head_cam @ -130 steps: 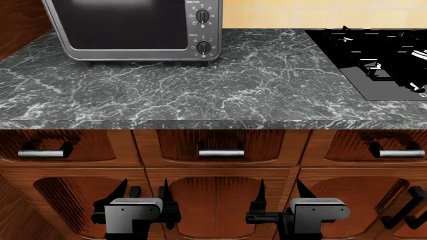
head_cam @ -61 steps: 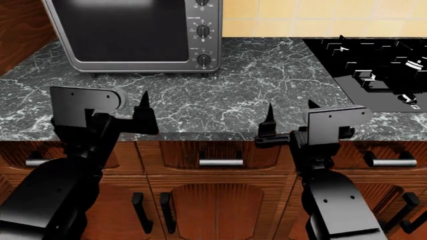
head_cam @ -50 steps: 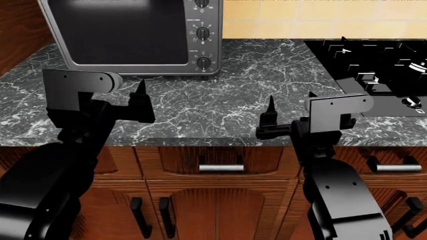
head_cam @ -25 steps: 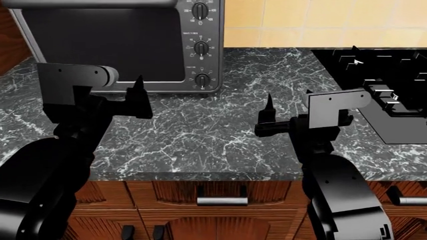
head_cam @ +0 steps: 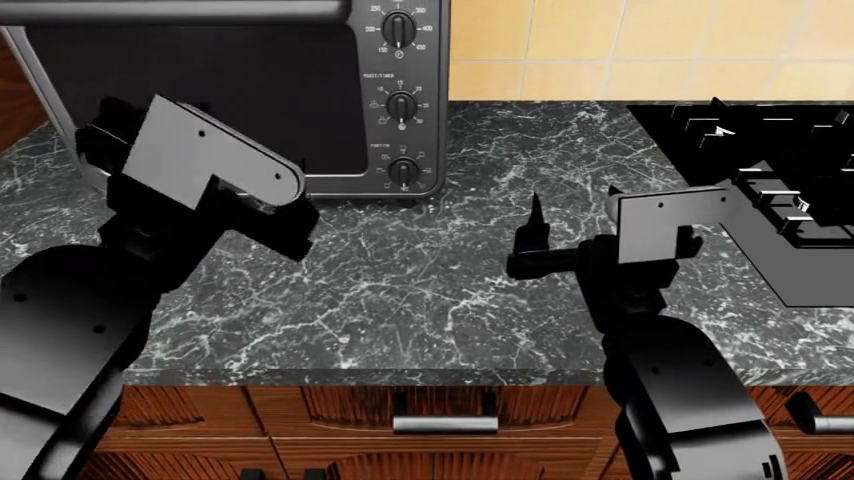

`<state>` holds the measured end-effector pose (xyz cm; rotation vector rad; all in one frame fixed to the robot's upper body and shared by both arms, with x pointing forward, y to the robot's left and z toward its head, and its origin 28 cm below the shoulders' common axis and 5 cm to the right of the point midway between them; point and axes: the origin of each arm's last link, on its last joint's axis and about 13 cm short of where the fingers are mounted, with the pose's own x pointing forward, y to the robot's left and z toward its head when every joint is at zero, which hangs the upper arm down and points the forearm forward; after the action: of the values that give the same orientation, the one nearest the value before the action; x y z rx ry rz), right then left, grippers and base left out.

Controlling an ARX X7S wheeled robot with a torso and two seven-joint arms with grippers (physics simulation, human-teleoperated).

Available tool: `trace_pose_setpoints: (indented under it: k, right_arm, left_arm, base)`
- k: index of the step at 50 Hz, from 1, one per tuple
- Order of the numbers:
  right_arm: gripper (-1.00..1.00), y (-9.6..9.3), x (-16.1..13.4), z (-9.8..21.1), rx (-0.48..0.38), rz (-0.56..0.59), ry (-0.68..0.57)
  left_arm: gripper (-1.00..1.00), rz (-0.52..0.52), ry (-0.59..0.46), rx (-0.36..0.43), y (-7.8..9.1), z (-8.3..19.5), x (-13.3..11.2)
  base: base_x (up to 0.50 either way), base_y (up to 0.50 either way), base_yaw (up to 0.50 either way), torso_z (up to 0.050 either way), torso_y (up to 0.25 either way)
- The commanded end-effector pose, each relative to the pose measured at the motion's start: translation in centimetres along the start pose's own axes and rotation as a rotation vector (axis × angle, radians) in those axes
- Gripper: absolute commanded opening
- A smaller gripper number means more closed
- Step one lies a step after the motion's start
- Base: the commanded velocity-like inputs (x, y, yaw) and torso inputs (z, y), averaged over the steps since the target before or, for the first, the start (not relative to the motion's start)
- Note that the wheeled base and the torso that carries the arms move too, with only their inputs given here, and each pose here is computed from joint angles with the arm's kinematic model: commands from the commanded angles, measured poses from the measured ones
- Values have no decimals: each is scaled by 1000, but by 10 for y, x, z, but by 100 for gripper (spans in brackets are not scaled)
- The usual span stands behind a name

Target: Open the toaster oven door.

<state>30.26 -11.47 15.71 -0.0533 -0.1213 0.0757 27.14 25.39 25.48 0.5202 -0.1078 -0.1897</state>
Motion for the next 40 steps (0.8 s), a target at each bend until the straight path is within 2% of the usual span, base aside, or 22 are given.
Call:
trace_pose_setpoints:
  k: [1,9,14,20,28,32,40]
  right_arm:
    - [100,2,-2,-1,11,14,-2]
    - [100,2,-1,-2,20,20,-3]
    - [100,3,-1,-3,25,24,-2]
    - [100,4,-1,-6,33,28,1]
    - [100,3,-1,-6,41,29,1]
    - [100,3,-2,-6,42,31,0]
    - [100,4,-2,-5,41,34,-3]
  left_arm:
    - [100,-50,82,510,29,22,-19]
    - [100,-100,141,754,49,32,-23]
    - [100,-115,178,843,66,43,-18]
    - [100,-87,222,930,85,55,-8]
    - [100,-71,245,991,97,66,5]
    - [100,-70,223,1025,97,70,13]
    - [100,-81,178,1043,100,71,35]
  base:
    - [0,0,0,0,0]
    - [0,0,0,0,0]
    - [0,0,0,0,0]
    - [0,0,0,0,0]
    - [0,0,0,0,0]
    - [0,0,0,0,0]
    - [0,0,0,0,0]
